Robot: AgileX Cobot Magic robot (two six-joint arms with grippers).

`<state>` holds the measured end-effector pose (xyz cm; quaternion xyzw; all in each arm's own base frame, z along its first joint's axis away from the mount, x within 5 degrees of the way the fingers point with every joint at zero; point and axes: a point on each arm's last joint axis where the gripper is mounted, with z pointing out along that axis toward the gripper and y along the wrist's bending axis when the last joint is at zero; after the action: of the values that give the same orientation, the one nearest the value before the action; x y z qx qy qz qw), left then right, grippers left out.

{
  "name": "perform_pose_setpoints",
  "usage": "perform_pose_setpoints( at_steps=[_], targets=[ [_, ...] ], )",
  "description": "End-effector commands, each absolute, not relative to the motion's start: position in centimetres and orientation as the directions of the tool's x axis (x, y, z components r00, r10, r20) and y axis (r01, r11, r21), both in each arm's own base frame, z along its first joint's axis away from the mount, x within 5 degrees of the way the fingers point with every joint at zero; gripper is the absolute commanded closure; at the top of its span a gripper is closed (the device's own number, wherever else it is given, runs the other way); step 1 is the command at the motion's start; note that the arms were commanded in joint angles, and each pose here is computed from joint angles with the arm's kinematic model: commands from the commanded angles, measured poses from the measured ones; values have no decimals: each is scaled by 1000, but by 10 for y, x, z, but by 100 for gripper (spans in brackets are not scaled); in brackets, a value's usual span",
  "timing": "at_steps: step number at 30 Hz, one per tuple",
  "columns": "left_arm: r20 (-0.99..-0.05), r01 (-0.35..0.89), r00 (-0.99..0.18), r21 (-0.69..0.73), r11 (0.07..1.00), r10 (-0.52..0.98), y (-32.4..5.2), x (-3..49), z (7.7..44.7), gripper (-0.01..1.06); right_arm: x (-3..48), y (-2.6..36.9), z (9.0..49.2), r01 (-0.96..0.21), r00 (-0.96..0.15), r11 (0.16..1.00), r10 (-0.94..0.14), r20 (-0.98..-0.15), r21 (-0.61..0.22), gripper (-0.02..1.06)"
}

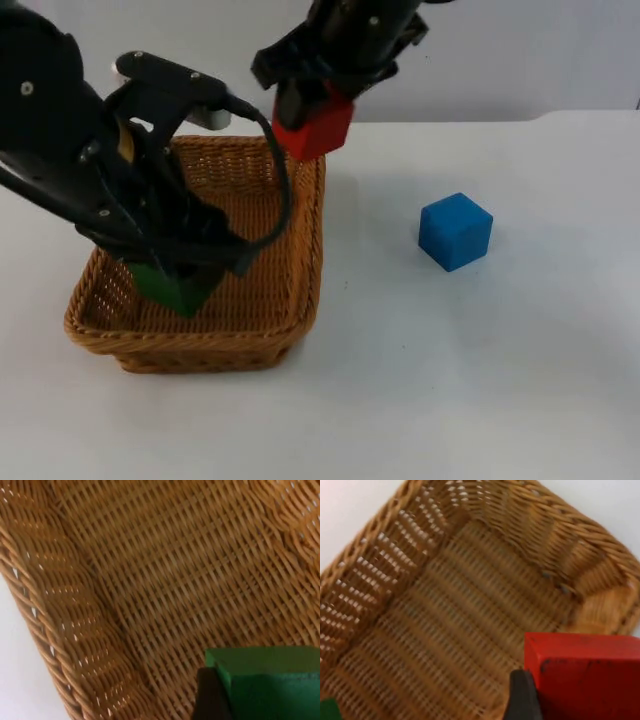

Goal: Pick up one cube with each hand and place exactly two cubes into the same basket, leaving the remaining cube outside.

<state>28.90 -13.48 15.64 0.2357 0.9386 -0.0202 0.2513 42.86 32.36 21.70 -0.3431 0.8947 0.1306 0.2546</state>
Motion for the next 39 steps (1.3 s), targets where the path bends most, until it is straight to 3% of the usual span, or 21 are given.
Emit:
perform_pose_setpoints(
  at_steps=[1,9,17,31,35,37,38,39],
  targets=[
    [-525,459,-735,82,885,429,-135,291,161,105,425,335,218,-696,-621,715,-545,-564,75,105],
    [-533,483,-714,96,871,454,-138,294,153,105,426,354,199,-716,-581,695,-547,-603,60,105],
    [-485,506,-728,99,857,485,-140,298,125,105,433,358,185,-710,-569,702,-524,-634,56,105],
    [-464,527,-726,101,844,508,-142,300,108,105,436,361,159,-708,-584,703,-527,-617,69,104],
    [-469,521,-728,96,848,500,-142,300,108,105,434,363,149,-731,-580,677,-550,-601,85,96],
    [-469,521,-728,96,848,500,-142,300,108,99,433,365,142,-731,-592,674,-548,-590,107,84],
    [-469,521,-728,96,848,500,-142,300,108,99,433,365,142,-731,-592,674,-548,-590,107,84],
    [-469,521,-728,96,848,500,-142,300,108,90,433,365,142,-731,-593,674,-549,-590,107,78]
  ],
)
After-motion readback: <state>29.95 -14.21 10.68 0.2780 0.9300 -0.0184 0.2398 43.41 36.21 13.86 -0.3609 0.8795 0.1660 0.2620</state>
